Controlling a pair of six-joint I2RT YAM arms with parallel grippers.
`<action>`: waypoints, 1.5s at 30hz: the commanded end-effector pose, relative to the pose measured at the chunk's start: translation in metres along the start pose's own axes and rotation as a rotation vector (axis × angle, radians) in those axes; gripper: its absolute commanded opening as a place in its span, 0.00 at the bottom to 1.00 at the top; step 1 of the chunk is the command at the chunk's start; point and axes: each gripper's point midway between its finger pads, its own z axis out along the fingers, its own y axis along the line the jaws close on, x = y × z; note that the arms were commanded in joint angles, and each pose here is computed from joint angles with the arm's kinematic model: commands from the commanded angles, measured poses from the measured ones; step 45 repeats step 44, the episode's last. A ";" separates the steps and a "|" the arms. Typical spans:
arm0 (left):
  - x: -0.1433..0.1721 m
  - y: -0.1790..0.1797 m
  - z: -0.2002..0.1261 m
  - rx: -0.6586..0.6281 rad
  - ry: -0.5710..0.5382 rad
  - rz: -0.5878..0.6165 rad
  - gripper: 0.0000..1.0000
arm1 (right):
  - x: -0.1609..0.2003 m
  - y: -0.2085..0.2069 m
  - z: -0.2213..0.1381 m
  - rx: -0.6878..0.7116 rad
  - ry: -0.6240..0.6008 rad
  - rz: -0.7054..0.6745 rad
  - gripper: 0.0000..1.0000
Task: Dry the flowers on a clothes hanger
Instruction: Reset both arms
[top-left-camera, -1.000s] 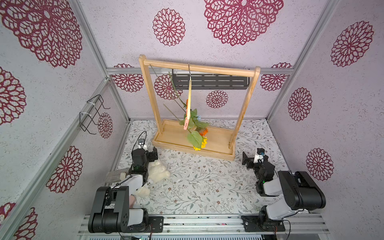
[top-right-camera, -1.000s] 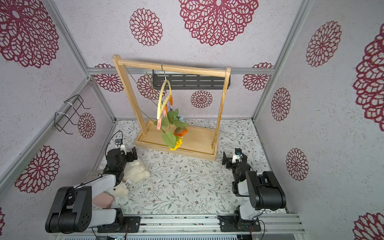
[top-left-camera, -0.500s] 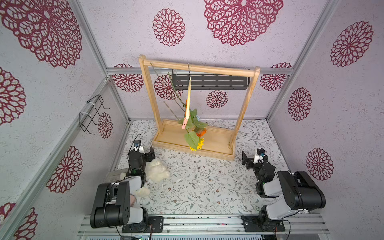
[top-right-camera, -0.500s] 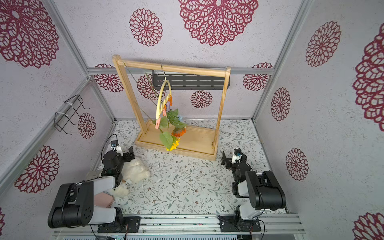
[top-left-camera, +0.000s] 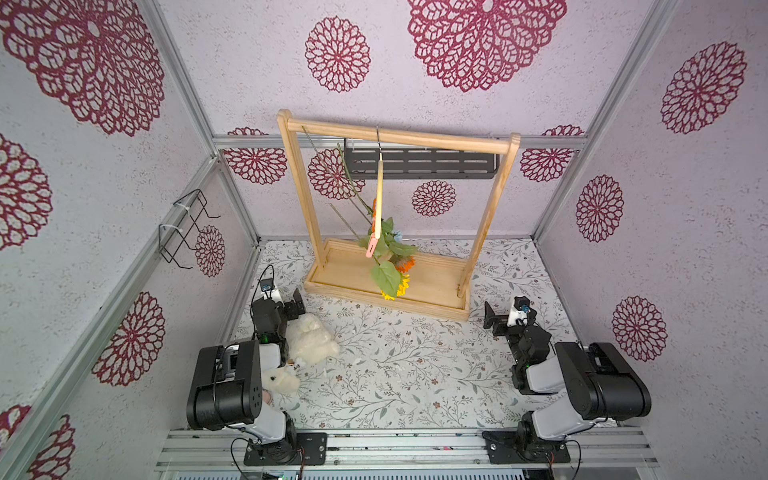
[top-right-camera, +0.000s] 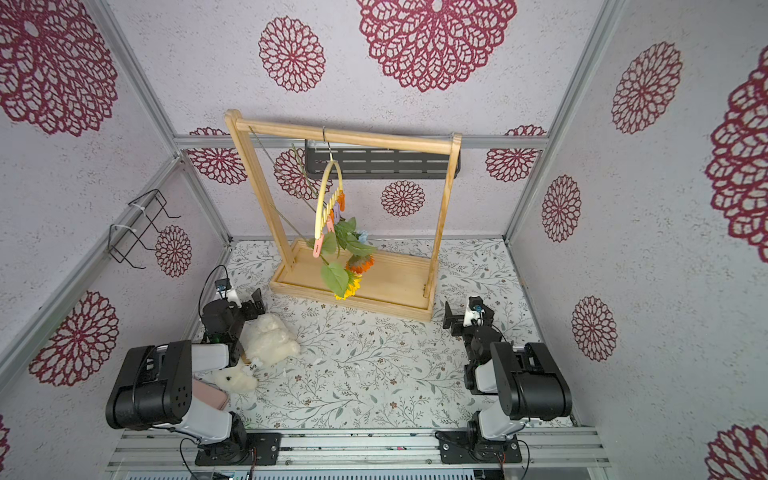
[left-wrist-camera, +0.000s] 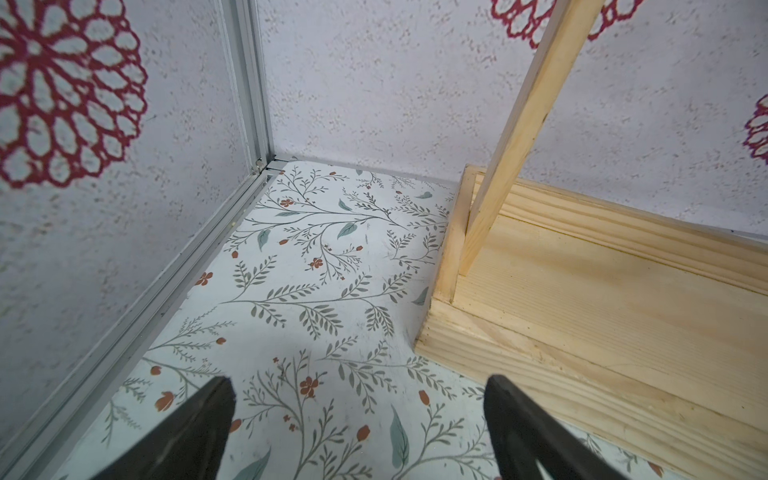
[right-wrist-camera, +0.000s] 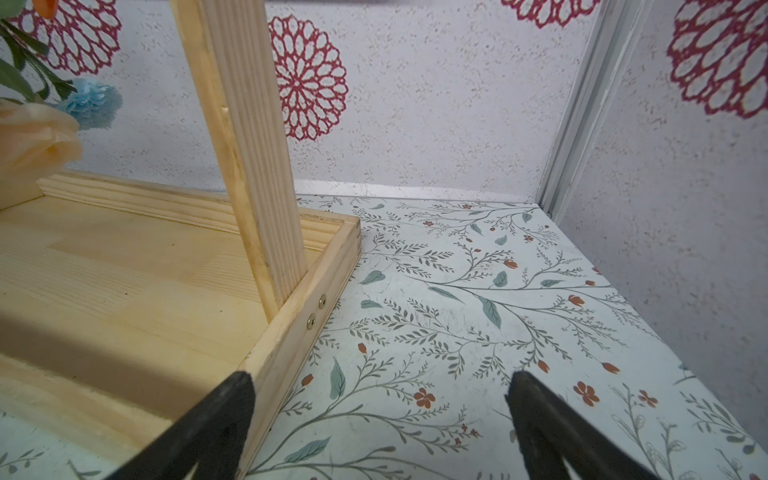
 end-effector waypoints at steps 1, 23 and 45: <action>-0.002 0.005 0.001 -0.048 -0.005 -0.007 0.97 | -0.012 0.002 -0.001 -0.009 -0.048 -0.019 0.99; -0.004 0.003 0.000 -0.066 -0.017 0.015 0.97 | -0.009 -0.020 0.005 0.119 -0.019 0.039 0.99; -0.004 0.003 0.001 -0.063 -0.014 0.016 0.97 | -0.009 -0.021 0.004 0.119 -0.019 0.041 0.99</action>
